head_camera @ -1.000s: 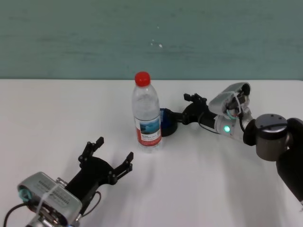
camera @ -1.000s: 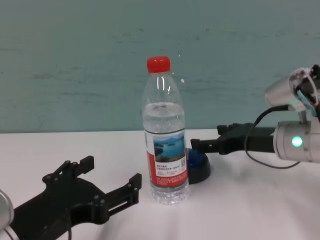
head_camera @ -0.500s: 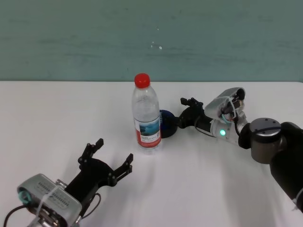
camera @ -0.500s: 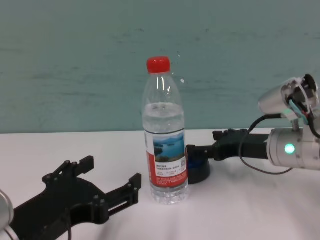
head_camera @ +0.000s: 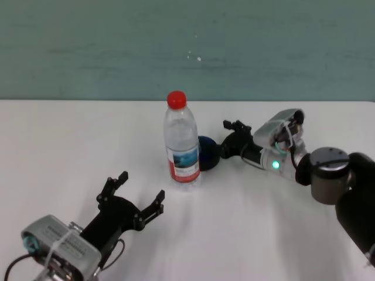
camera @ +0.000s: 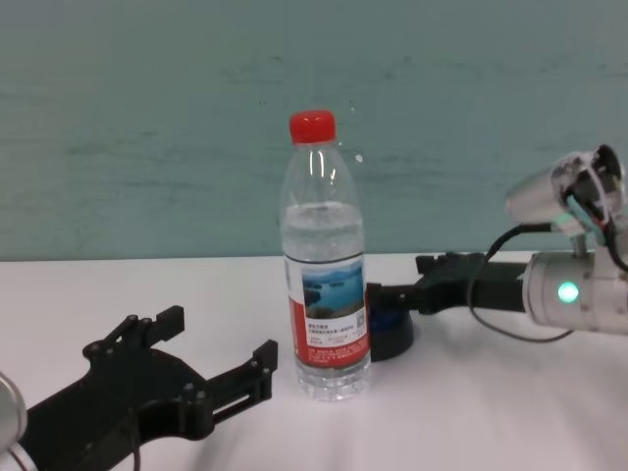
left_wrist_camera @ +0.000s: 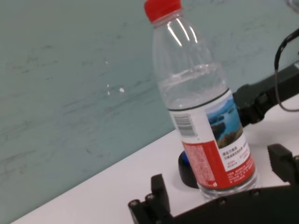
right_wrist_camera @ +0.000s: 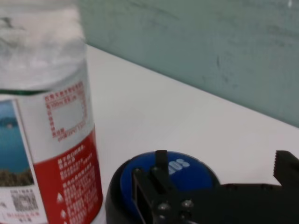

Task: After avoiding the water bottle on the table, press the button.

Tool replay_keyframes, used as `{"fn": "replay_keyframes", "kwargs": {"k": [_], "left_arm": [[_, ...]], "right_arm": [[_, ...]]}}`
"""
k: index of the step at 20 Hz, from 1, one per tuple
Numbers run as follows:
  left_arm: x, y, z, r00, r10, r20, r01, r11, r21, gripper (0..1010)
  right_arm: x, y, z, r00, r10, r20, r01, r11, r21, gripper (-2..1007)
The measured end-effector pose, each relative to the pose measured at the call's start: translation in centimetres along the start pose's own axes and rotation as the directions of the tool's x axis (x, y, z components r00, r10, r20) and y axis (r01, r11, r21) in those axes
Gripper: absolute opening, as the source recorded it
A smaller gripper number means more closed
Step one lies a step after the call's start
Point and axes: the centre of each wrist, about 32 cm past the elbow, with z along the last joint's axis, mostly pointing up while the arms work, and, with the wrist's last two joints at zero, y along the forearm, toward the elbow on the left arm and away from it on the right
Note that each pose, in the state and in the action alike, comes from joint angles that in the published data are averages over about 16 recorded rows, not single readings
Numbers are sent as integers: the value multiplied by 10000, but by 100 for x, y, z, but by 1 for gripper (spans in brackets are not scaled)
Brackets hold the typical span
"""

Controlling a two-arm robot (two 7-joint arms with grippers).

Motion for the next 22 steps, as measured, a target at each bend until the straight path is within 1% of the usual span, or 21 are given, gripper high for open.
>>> {"fn": "replay_keyframes", "kwargs": {"k": [3,9,12,14,17,22], "left_arm": [[0,0,0,10000,0,0,0,10000,0,1000],[0,0,0,10000,0,0,0,10000,0,1000],[0,0,0,10000,0,0,0,10000,0,1000],[0,0,0,10000,0,0,0,10000,0,1000],[0,0,0,10000,0,0,0,10000,0,1000],[0,0,0,10000,0,0,0,10000,0,1000]], "right_arm": [[-14,-71,64,10000,-49,81,48,9998,213,1003],[-37,-252,220,9995,-151,280,132,9977,660,1003],[-40,-328,278,9992,-188,347,158,9964,827,1003],[-40,-371,306,9991,-203,381,168,9957,907,1003],[-35,-424,331,9989,-215,419,173,9950,980,1003],[-29,-530,345,9987,-250,452,200,9940,1077,1003]]}}
